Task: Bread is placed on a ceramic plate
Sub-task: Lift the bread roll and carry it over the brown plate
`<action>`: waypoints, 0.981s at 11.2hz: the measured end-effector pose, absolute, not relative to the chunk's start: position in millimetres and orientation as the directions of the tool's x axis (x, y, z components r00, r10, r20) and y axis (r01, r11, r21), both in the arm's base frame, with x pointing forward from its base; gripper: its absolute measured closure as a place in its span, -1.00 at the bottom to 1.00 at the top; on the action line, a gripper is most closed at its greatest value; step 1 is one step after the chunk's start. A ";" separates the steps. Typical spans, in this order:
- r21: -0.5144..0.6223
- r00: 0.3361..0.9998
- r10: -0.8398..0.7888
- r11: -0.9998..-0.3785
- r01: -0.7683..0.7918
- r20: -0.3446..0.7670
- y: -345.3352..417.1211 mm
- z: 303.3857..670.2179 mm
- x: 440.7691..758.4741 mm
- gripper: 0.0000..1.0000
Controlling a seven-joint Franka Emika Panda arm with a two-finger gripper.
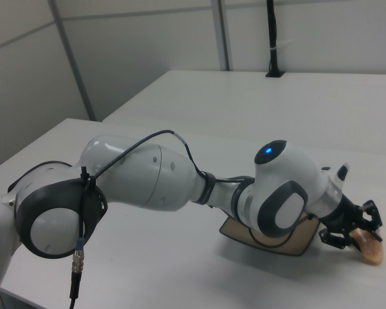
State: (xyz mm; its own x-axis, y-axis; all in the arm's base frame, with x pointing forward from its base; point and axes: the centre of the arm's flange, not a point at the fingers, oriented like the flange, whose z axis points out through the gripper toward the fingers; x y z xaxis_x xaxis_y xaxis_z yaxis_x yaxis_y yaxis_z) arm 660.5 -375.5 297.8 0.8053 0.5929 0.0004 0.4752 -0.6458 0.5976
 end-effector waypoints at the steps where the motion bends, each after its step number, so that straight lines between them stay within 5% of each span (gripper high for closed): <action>1: 0.599 0.806 0.592 -0.647 0.473 0.003 -375.6 298.7 660.9 0.12; 6: 0.605 0.826 0.559 -0.682 0.411 0.070 -380.5 314.0 663.6 0.12; 11: 0.567 0.835 0.500 -0.766 0.302 0.230 -365.8 391.7 662.2 0.12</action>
